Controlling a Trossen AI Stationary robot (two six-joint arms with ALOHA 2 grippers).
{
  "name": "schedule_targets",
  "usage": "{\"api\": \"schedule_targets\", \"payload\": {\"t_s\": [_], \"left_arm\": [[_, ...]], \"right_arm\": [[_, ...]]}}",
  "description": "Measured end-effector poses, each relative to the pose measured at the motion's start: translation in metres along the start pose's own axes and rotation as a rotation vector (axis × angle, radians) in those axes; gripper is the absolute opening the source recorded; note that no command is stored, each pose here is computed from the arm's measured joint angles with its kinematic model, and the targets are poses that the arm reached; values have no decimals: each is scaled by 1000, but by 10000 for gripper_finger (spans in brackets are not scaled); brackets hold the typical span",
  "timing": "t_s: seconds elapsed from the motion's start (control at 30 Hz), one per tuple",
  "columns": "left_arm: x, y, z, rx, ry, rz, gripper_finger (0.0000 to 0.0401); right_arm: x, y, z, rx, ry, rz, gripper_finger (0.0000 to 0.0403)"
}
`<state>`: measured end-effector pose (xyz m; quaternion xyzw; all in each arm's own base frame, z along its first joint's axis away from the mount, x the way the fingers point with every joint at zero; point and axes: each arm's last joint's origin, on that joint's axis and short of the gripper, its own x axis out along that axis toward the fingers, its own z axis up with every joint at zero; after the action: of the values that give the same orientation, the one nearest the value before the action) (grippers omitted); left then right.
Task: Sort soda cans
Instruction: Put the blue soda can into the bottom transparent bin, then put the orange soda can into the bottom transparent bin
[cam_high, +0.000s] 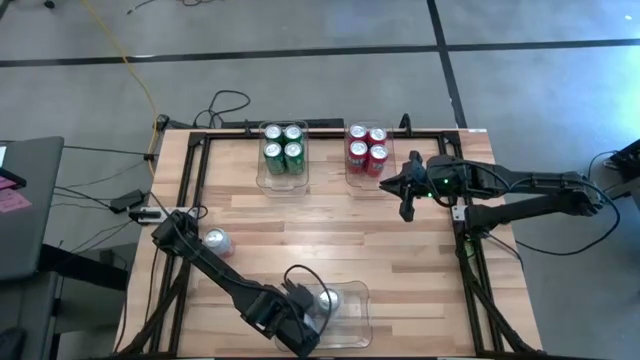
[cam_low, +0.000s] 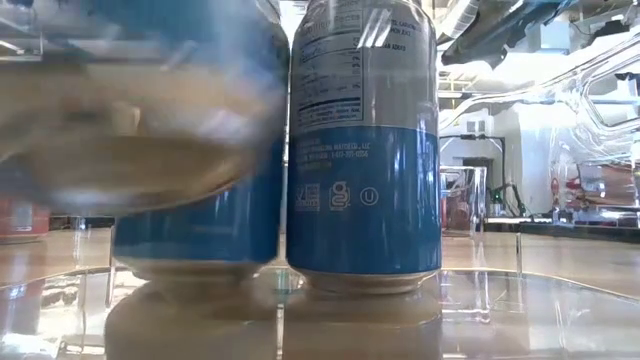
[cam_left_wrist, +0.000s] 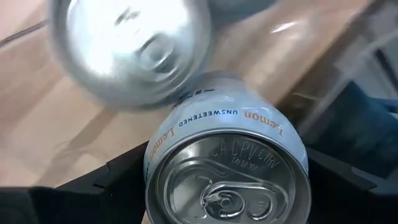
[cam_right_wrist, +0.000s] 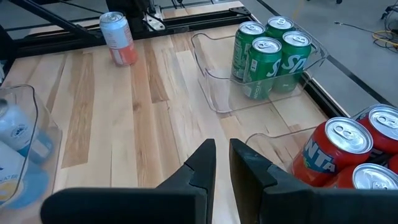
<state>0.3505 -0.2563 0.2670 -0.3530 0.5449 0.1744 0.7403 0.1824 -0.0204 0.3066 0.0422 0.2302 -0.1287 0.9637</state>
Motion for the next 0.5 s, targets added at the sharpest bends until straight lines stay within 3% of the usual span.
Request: {"api": "schedule_targets", "payload": {"t_s": [0.17, 0.5], "left_arm": [[0, 7, -2, -61, 17, 76, 325], [-2, -2, 1, -40, -5, -27, 391]], "right_arm": [[0, 0, 0, 0, 4, 0, 66], [0, 0, -1, 0, 7, -1, 66]]}}
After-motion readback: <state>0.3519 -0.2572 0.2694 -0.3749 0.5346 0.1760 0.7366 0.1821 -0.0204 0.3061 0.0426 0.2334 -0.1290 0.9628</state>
